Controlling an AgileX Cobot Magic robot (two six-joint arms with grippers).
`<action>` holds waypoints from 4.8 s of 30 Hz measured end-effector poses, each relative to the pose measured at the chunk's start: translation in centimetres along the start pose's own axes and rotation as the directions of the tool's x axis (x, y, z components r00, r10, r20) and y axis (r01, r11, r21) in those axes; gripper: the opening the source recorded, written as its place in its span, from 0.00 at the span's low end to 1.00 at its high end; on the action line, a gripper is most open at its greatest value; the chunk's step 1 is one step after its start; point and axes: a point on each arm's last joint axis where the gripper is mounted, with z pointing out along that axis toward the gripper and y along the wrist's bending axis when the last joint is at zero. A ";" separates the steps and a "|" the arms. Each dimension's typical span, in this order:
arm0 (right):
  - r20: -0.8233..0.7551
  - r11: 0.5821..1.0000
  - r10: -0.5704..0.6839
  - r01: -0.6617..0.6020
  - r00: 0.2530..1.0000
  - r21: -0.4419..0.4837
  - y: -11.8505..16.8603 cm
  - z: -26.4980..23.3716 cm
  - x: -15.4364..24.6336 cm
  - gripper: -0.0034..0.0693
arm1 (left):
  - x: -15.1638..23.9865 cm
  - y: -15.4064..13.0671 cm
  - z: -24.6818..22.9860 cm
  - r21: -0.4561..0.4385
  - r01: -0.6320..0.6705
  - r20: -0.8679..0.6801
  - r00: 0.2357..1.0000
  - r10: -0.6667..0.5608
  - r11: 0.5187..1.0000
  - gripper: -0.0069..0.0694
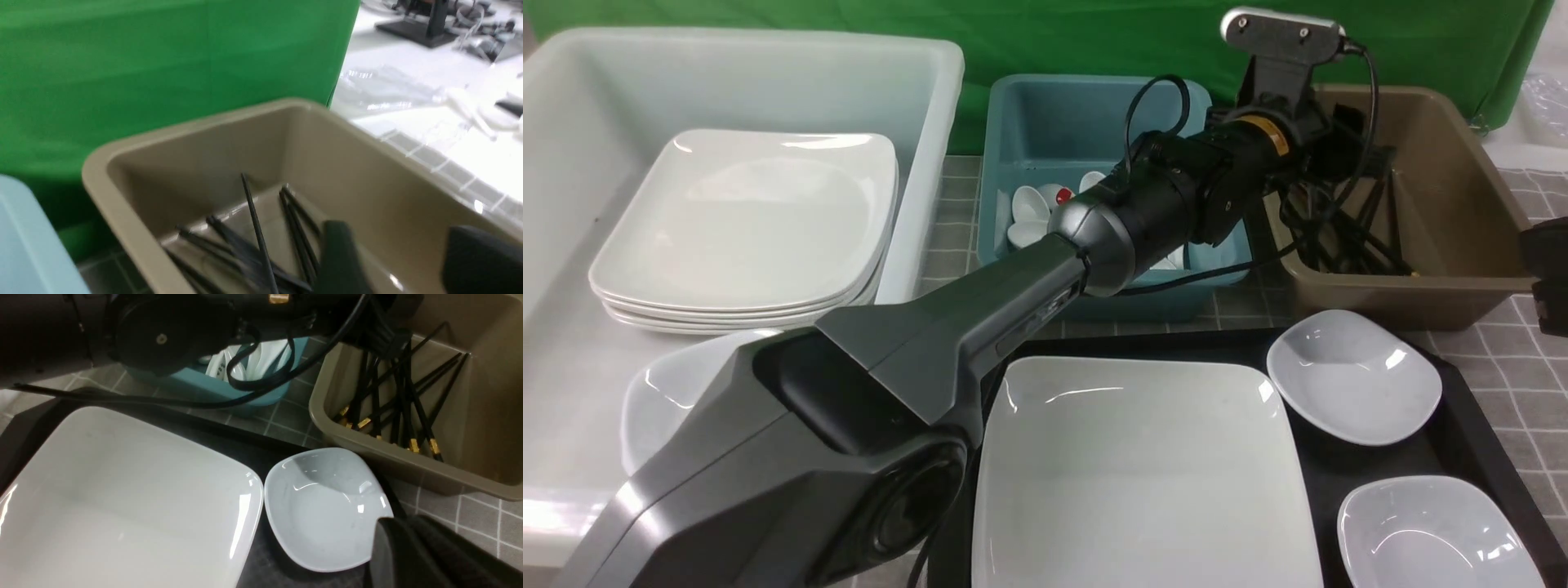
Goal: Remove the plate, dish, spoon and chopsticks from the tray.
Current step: Use the left arm to put the chopsticks into the small storage box on the right, then use the right arm to grab a small plate from the dinner plate, then use the right arm to put the small plate into the large storage box on the left, then use the right arm to grab a small plate from the dinner plate
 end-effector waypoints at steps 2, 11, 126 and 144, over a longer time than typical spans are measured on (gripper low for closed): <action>0.000 1.000 0.000 0.000 1.000 0.000 0.0 0.0 0.0 0.14 | 0.2 0.0 0.0 -0.002 -0.005 -0.018 1.000 0.004 1.000 0.65; 0.000 1.000 0.000 0.000 1.000 0.000 0.0 0.0 0.0 0.14 | 0.8 -0.1 -2.1 -0.023 -0.051 -0.385 0.922 0.038 0.998 0.66; 0.093 0.599 -0.500 0.421 0.861 -0.681 31.3 14.0 -10.3 0.82 | -10.2 11.2 -50.7 -0.569 0.159 -0.172 0.936 -0.307 0.806 0.10; -0.259 0.906 -0.423 0.401 0.868 -0.138 9.6 7.4 -12.2 0.09 | -8.4 2.9 -40.4 0.018 0.076 -0.440 0.896 -0.061 0.997 0.10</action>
